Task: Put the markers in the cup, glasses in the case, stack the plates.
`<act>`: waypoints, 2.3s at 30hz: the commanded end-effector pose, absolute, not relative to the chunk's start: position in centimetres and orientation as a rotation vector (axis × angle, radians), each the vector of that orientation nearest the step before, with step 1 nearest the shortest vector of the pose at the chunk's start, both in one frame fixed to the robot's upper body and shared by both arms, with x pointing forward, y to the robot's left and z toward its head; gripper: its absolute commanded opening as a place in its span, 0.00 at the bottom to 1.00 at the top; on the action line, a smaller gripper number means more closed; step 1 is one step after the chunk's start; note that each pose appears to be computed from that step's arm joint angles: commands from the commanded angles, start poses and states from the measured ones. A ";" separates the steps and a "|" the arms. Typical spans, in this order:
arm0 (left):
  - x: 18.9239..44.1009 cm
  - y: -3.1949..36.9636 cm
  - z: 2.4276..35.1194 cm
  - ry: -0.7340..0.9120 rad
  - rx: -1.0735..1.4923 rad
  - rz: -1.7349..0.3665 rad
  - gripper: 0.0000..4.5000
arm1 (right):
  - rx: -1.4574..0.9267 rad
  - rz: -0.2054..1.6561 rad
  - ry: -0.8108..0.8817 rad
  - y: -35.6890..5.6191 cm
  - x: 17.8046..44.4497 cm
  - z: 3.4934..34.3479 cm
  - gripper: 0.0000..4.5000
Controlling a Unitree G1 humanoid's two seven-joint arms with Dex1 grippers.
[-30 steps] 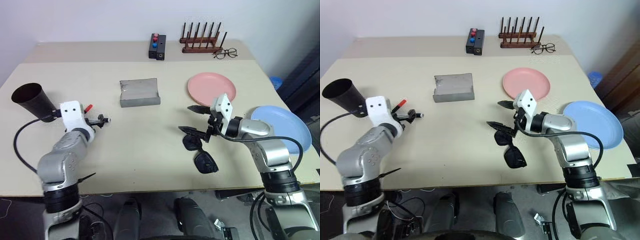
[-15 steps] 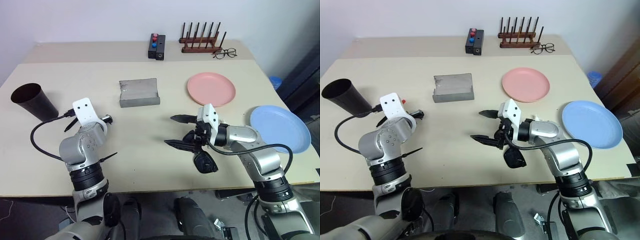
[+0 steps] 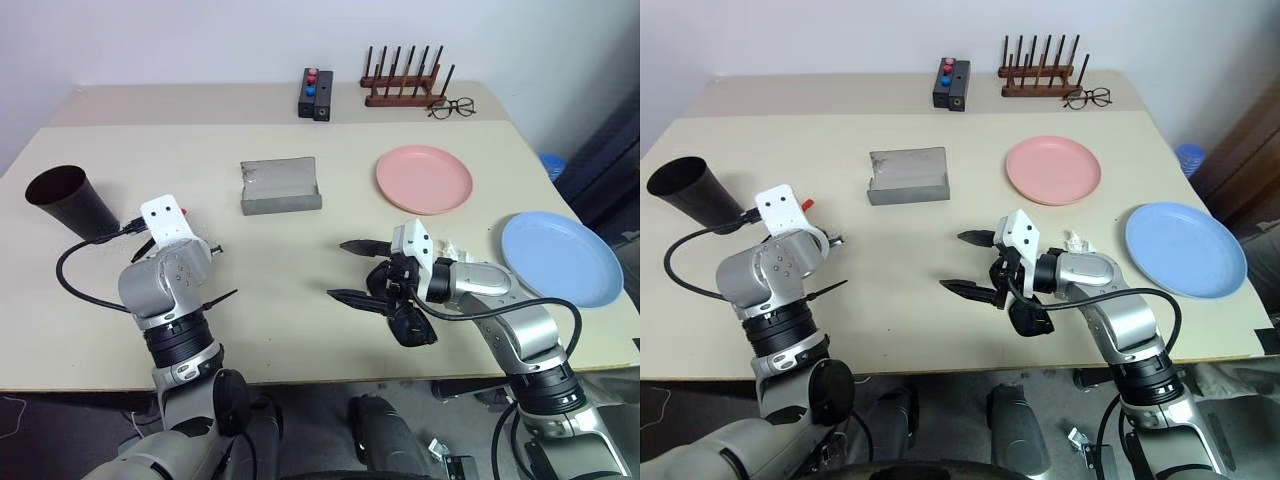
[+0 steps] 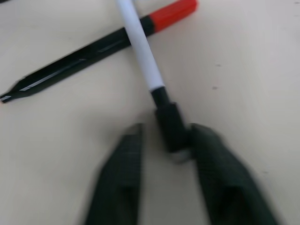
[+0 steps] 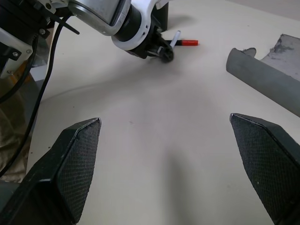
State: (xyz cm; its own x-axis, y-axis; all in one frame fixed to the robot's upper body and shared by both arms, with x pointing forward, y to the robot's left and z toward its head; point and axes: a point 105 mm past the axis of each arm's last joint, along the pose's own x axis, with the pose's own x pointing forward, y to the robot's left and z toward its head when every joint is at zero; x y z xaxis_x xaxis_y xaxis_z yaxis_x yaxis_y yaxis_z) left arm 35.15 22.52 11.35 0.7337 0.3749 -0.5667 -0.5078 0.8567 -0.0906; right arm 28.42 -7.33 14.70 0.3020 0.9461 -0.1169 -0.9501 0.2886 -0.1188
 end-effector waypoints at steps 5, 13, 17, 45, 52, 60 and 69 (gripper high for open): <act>35.4 22.0 11.6 0.553 -0.228 0.463 0.01 | -0.188 1.300 -0.041 -6.4 28.0 15.9 1.00; 34.9 21.2 13.5 0.447 0.009 0.312 0.01 | -0.203 1.297 -0.044 -6.8 28.2 16.1 1.00; 32.8 21.7 12.6 0.507 0.105 0.167 0.01 | -0.209 1.292 -0.039 -7.0 28.2 16.1 1.00; 34.3 22.3 12.3 0.587 -0.057 0.065 0.45 | -0.193 1.286 -0.033 -6.2 28.3 15.7 1.00; 34.6 22.3 13.7 0.481 -0.006 0.064 0.01 | -0.197 1.279 -0.044 -6.1 28.6 16.0 1.00; 33.9 26.8 26.7 -0.272 0.088 0.274 0.01 | -0.176 1.293 -0.107 -5.1 29.0 17.4 1.00; 31.5 34.4 30.8 -0.494 0.267 0.743 0.01 | -0.025 1.298 -0.235 -2.5 29.5 21.0 1.00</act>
State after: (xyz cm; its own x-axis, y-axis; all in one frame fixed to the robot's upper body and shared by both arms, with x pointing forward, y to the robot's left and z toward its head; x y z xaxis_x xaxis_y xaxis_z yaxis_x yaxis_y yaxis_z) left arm 32.44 33.58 28.74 0.7113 0.5525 0.4346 -0.6415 0.7630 0.0800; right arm 29.49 -2.38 19.21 0.2560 0.9617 0.0979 -0.9543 0.2676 -0.1328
